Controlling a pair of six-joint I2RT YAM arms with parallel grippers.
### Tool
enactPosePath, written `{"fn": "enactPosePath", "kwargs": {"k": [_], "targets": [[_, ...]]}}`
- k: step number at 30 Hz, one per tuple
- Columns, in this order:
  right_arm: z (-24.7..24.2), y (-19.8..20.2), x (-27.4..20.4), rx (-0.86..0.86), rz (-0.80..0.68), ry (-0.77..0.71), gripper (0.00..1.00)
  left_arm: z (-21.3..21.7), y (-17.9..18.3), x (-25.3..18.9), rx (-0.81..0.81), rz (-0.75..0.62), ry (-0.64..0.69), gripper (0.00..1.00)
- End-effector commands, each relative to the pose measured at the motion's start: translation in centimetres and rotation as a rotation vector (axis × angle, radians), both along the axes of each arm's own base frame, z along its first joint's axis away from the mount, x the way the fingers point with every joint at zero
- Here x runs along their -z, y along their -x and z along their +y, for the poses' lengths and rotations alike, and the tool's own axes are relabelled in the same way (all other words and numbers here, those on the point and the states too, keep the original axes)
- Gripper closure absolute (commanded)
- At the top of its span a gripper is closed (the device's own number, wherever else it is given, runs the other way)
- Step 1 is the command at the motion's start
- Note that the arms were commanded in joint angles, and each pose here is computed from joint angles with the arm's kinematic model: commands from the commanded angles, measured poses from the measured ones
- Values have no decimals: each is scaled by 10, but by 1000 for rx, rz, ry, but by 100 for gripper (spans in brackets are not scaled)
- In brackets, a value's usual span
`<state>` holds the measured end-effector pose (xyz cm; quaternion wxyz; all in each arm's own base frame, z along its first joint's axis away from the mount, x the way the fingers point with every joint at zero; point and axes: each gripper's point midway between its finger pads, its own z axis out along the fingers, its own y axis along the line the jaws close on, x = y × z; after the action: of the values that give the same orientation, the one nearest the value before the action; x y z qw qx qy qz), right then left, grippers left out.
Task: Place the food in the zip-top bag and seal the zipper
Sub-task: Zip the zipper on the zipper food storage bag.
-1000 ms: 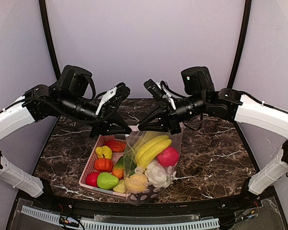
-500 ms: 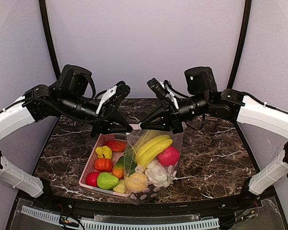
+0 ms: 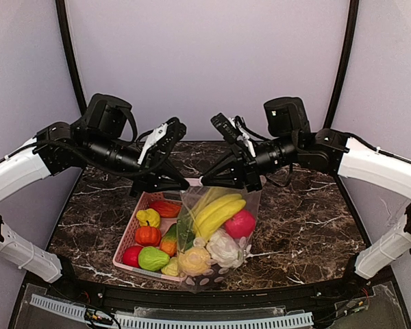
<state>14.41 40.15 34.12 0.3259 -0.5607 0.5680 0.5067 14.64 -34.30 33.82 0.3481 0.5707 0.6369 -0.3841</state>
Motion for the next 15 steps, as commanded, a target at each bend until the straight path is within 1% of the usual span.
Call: {"fn": "enactPosePath", "kwargs": {"k": [1,2,3,4,7,8,11,15], "targets": [[-35,-14,15,122,100,113,77,29,14,-16,-13,5,18,99],[-37,-17,11,148,87,108,62,29,15,-15,-9,9,19,99],[-39,-22,10,194,95,112,50,28,15,-12,-8,14,16,99],[-42,-28,9,244,92,117,41,28,15,-11,-5,18,16,99],[-57,-53,15,447,99,154,24,27,16,-4,1,33,9,99],[-63,-60,17,496,114,160,21,27,17,-4,1,34,11,99],[-85,-81,27,647,201,172,16,27,17,-3,2,34,10,99],[-115,-107,41,801,315,173,15,29,18,-5,2,26,16,99]]}}
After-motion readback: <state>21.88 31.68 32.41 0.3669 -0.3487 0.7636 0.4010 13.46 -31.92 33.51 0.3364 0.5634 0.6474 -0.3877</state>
